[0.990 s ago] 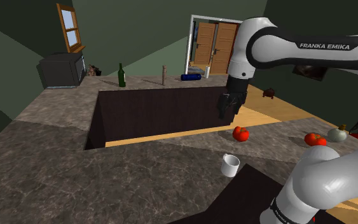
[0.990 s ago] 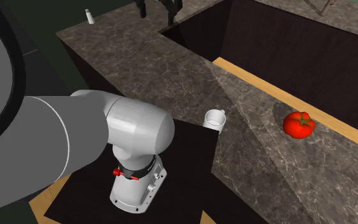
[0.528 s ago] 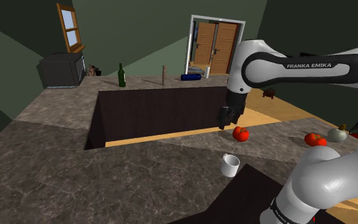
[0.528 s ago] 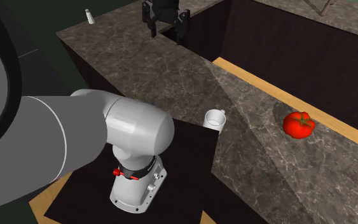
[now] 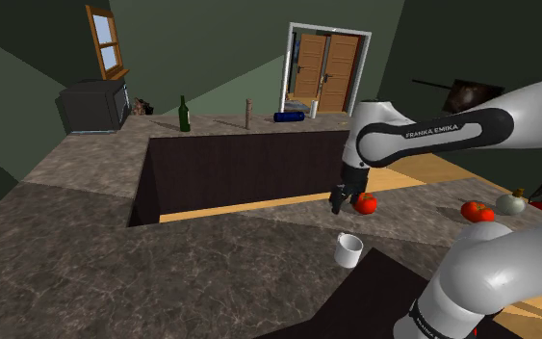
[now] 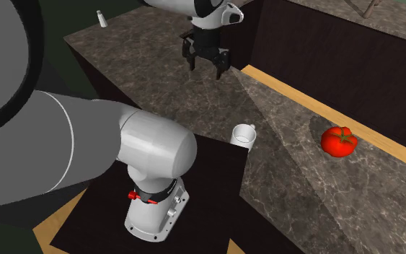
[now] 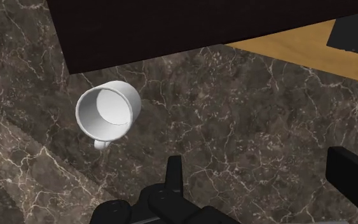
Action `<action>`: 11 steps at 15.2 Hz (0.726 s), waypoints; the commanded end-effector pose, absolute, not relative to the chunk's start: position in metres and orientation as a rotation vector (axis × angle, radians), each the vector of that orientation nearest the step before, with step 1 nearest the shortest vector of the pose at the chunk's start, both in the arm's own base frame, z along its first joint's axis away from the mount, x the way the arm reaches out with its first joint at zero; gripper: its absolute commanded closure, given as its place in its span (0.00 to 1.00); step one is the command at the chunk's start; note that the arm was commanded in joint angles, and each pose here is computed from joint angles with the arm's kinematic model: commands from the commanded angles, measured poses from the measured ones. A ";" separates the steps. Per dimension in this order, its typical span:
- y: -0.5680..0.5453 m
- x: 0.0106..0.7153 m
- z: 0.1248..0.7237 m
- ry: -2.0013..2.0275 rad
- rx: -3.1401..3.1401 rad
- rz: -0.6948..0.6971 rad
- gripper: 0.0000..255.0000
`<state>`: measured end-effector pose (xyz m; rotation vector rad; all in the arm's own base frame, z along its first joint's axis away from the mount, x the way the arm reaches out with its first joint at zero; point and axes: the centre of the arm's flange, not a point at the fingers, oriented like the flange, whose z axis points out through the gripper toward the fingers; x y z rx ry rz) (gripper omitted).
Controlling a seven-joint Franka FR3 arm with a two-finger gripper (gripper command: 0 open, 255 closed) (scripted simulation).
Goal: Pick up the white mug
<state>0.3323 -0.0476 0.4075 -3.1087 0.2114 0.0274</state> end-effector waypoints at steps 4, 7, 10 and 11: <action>-0.077 0.330 0.349 0.217 -3.113 0.025 0.00; -0.095 0.331 0.314 0.222 -3.115 0.026 0.00; -0.113 0.332 0.278 0.226 -3.118 0.027 0.00; -0.119 0.333 0.267 0.227 -3.118 0.027 0.00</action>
